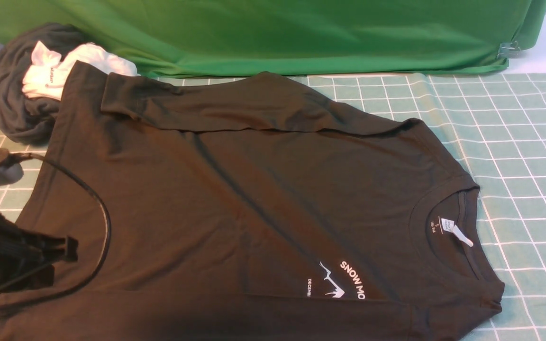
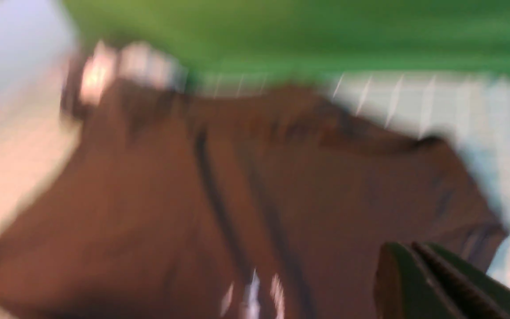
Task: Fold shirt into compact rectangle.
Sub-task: 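Grasp the left edge of the dark T-shirt lying flat on the table, then fold the left side of the black T-shirt inward over its body, then grab the top left corner of the dark shirt with the left gripper, then fold the left side of the dark shirt inward over its body with the left gripper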
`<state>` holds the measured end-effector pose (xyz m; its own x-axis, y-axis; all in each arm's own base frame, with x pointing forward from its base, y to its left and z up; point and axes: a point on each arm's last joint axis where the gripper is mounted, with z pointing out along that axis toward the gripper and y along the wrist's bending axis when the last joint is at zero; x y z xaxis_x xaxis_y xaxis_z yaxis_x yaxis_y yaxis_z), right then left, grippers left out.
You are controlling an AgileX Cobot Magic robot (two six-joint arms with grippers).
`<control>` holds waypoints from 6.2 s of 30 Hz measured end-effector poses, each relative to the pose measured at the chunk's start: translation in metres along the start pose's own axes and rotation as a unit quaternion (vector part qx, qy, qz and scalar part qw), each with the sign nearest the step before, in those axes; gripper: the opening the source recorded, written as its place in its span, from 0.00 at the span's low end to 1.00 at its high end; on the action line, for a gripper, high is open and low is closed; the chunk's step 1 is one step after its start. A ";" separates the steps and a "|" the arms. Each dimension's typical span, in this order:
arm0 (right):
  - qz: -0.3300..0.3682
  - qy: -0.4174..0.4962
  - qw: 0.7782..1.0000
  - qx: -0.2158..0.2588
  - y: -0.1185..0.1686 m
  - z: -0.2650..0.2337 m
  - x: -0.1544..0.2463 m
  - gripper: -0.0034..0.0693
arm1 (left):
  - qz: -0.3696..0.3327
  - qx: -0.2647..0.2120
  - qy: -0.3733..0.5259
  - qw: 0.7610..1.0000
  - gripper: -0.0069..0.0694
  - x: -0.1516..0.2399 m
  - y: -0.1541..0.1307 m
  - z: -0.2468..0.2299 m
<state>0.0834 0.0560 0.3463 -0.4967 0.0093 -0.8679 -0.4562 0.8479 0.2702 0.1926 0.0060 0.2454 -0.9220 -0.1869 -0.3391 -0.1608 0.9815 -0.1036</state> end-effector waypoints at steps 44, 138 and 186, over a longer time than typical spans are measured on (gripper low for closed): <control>-0.146 0.177 0.967 -0.109 0.042 0.091 0.025 0.10 | -0.128 -0.114 0.112 0.979 0.68 -0.010 0.100 0.083; -0.069 0.142 0.986 0.058 -0.031 0.093 0.001 0.17 | -0.039 -0.052 -0.140 0.988 0.66 -0.259 -0.024 0.148; -0.051 0.174 0.977 0.113 -0.047 0.092 -0.049 0.08 | -0.009 -0.055 -0.042 0.998 0.11 -0.159 -0.017 0.038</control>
<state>0.1966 0.0648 0.3376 -0.6960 -0.2289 -0.6806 -0.3616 0.9306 0.0569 0.3556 0.0173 0.2658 -0.8870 -0.2020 -0.4151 -0.2179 0.9759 -0.0093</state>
